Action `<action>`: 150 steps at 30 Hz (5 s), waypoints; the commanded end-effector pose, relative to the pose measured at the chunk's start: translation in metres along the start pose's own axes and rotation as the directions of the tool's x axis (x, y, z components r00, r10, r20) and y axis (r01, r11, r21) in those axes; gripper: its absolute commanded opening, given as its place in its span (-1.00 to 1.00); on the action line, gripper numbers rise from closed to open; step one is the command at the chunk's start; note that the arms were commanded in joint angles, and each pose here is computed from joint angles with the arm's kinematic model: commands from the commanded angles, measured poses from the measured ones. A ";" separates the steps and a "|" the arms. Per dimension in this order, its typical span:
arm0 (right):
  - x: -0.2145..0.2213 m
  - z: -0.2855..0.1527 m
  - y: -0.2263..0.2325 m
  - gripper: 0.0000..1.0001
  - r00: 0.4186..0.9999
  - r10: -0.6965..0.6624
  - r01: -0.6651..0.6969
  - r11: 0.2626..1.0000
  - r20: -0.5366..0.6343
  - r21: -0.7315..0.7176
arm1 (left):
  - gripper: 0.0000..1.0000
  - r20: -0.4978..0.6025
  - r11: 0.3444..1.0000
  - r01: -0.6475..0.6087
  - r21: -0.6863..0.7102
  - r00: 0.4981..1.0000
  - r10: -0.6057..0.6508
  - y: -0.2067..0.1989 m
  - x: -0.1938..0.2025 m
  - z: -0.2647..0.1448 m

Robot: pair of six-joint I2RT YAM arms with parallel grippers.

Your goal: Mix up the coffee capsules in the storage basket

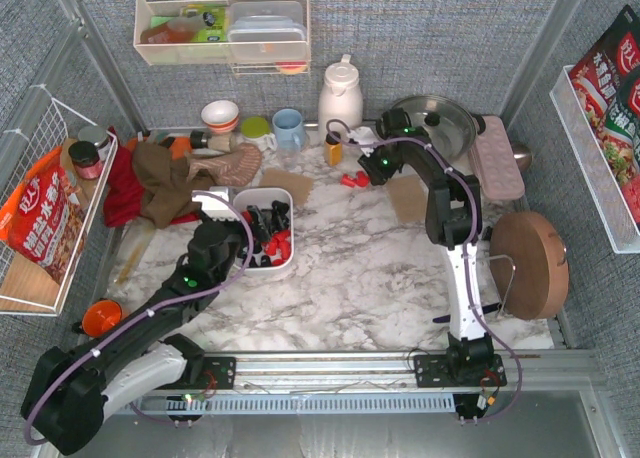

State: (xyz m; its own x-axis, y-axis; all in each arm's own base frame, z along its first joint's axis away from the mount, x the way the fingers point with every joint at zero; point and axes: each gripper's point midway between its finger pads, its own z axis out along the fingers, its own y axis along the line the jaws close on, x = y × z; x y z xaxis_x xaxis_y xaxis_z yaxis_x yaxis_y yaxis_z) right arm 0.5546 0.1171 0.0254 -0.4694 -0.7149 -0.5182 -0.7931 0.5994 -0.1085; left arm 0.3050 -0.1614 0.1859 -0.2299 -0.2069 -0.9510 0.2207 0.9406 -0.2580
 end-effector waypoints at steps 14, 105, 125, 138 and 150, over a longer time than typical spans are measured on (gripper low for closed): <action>-0.035 -0.067 0.037 -0.70 0.967 0.140 -0.143 0.990 0.214 -0.006 | 0.98 0.029 0.996 -0.039 0.084 0.999 0.036 -0.016 -0.005 0.008; -0.042 -0.179 0.142 0.15 0.703 0.478 -0.662 0.710 0.526 0.240 | -0.04 0.099 0.968 -0.203 0.144 0.977 0.190 -0.035 0.042 -0.005; -0.062 -0.035 0.034 0.09 0.673 0.617 -0.735 0.619 0.408 0.276 | 0.25 -0.142 0.999 -0.007 0.036 0.990 0.012 0.022 0.084 0.025; -0.021 -0.001 0.011 0.07 0.675 0.672 -0.735 0.575 0.306 0.358 | 0.64 -0.100 0.999 -0.001 0.037 0.995 0.004 0.020 0.059 0.014; -0.021 0.009 0.019 -0.08 0.646 0.715 -0.762 0.581 0.266 0.287 | 0.65 -0.011 0.996 -0.026 0.084 1.000 0.027 0.014 0.028 -0.007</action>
State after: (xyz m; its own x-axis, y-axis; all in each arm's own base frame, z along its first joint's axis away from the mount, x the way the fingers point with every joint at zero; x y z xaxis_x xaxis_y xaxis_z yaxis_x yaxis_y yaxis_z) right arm 0.5567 0.1444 0.0300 -0.7459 0.0399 -0.6649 0.0038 0.9984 0.0556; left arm 0.2994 -0.1528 0.1570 -0.2327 -0.1999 -0.9518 0.2901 0.9198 -0.2641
